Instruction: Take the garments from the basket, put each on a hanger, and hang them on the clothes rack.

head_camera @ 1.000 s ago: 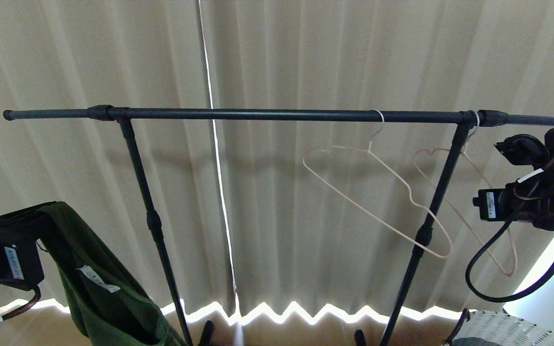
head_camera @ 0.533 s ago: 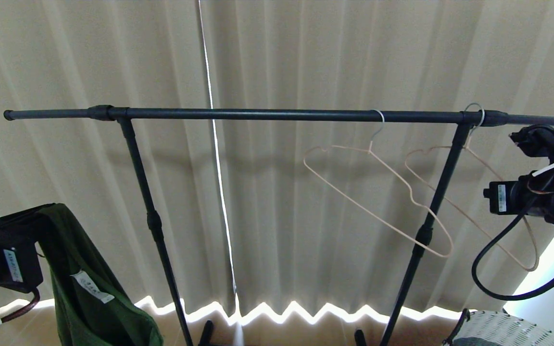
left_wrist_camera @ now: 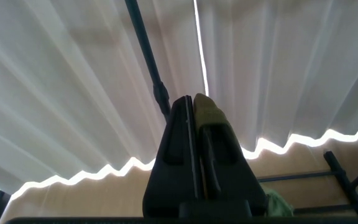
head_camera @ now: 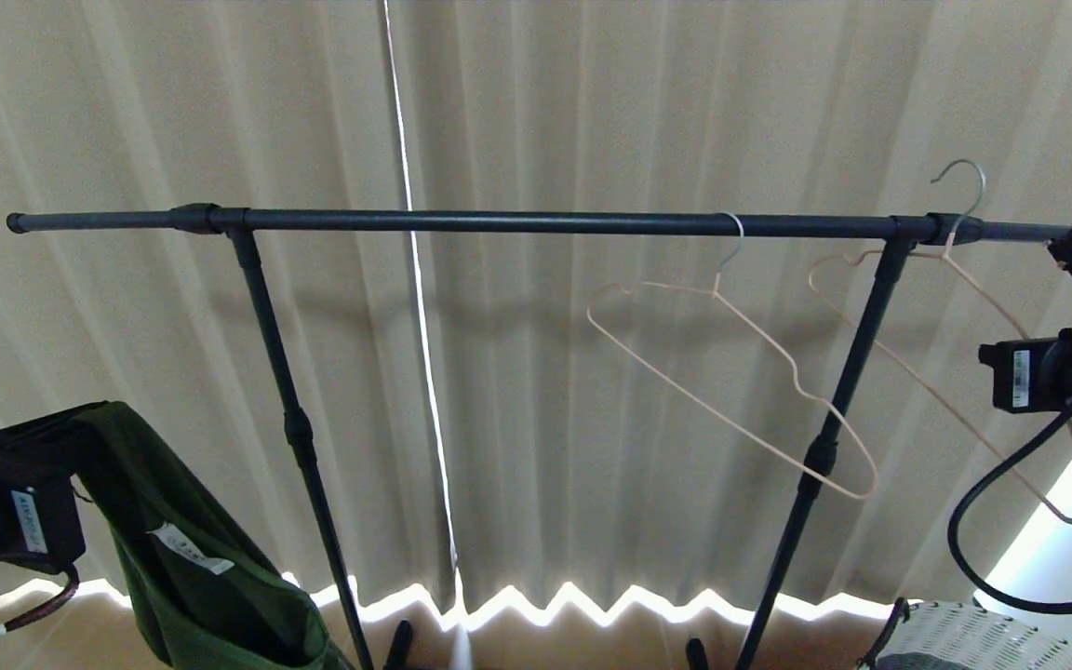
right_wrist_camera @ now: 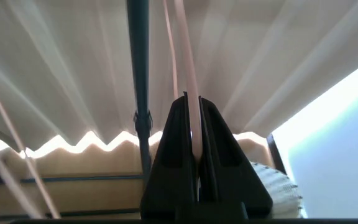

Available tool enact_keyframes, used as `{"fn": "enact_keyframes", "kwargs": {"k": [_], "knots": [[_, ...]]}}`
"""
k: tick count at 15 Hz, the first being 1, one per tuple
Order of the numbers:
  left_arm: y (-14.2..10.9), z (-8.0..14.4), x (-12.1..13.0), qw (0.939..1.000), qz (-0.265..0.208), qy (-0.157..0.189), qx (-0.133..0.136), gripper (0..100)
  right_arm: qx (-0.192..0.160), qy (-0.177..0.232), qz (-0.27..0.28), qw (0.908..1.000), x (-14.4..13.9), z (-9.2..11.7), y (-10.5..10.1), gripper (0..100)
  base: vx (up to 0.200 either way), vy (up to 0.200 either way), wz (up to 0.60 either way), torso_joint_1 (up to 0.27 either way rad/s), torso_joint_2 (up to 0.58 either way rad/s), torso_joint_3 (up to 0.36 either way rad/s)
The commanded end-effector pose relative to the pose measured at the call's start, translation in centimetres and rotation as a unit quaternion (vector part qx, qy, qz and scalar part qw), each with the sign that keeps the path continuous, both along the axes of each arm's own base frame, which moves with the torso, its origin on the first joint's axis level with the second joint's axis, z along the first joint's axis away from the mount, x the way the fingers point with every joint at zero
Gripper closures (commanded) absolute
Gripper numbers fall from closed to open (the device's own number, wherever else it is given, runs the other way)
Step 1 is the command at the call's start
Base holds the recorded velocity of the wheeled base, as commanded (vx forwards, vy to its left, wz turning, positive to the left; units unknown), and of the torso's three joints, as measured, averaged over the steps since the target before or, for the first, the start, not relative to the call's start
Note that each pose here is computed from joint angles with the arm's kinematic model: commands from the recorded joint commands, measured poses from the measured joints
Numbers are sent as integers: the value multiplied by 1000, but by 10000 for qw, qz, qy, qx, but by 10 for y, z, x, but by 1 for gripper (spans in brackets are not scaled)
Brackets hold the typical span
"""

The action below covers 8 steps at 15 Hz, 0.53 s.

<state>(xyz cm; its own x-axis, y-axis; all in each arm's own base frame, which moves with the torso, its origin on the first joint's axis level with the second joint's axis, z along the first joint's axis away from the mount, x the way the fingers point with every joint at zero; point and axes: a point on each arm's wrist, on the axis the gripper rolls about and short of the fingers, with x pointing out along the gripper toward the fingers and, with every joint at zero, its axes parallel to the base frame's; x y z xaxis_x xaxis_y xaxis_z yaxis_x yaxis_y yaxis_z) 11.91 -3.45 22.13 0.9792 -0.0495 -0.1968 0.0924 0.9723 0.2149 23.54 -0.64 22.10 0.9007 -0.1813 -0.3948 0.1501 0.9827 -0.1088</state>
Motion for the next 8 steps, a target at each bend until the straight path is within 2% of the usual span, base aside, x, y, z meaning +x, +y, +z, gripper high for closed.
{"fn": "enact_keyframes", "kwargs": {"k": [1, 3, 8], "knots": [[0, 0, 0, 10000, 6, 4, 32, 100, -153, -105, 68, 9998, -21, 3, 0, 100, 0, 0, 0, 0, 0, 0], [0, -2, 0, 9999, 1, 27, 141, 100, -202, -104, 96, 9997, -30, 2, 0, 100, -200, 0, 0, 5, 5, 5], [0, -2, 0, 9999, 2, 20, 139, 100, -202, -96, 89, 9997, -31, 1, 0, 100, -200, 0, 0, -1, 1, 2]]}}
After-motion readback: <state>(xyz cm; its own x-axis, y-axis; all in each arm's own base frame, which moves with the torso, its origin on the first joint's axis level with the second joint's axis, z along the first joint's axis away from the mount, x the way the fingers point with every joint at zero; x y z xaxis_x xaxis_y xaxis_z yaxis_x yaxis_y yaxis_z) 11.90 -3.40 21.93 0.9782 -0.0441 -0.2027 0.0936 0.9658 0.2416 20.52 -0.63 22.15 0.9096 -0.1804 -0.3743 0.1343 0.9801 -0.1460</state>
